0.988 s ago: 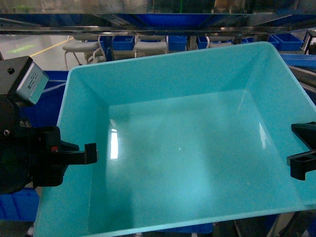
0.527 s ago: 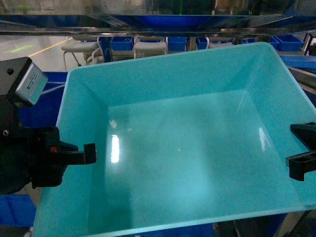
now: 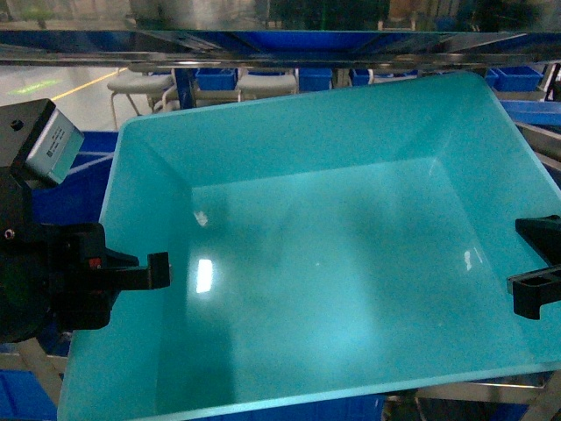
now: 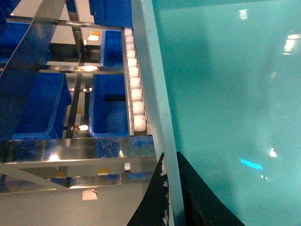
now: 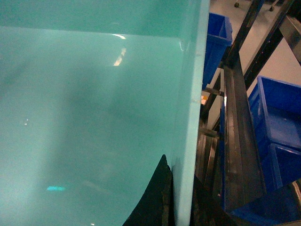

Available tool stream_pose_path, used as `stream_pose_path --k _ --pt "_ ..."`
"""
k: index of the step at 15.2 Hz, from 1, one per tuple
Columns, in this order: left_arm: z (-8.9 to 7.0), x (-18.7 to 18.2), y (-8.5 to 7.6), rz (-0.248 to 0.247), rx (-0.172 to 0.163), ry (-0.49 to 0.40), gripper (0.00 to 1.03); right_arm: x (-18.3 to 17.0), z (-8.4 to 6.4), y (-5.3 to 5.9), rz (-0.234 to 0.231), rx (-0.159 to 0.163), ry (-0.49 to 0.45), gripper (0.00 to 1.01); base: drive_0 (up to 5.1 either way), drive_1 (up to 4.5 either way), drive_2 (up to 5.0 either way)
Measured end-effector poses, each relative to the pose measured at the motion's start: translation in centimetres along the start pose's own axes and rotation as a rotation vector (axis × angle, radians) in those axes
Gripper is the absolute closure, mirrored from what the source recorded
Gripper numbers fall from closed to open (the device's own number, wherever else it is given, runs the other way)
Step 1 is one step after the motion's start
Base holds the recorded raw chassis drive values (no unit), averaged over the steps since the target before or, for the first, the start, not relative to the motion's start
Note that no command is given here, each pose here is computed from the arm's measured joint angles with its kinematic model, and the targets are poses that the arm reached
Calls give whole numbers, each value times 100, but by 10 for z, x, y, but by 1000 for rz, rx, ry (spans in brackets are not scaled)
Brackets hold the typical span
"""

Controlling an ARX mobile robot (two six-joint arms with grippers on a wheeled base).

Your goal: Organize blue bins on left shelf correctly

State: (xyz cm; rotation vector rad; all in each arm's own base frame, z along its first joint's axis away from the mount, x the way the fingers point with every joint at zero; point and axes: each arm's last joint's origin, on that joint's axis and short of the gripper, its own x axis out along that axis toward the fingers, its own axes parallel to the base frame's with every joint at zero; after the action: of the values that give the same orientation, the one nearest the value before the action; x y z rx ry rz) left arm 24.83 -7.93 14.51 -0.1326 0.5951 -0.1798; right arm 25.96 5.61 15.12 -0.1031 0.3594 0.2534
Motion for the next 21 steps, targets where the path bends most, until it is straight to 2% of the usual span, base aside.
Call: stream_pose_path --k 6,9,14,17,19,21 --pt "0 0 0 -1 1 -1 101 0 0 0 -1 0 3 99 0 0 0" --pt "-1 22 1 0 9 27 101 18 -2 -7 -18 12 57 99 0 0 0" --pt "-7 55 5 24 37 73 101 45 -17 -9 -9 21 143 99 0 0 0" --pt "-10 74 11 38 53 95 101 57 -28 -5 -10 46 188 99 0 0 0" --pt "-10 84 15 48 57 105 101 69 -33 -2 -9 43 197 99 0 0 0" --pt "-11 101 22 58 64 125 101 92 -45 -2 -14 42 235 99 0 0 0"
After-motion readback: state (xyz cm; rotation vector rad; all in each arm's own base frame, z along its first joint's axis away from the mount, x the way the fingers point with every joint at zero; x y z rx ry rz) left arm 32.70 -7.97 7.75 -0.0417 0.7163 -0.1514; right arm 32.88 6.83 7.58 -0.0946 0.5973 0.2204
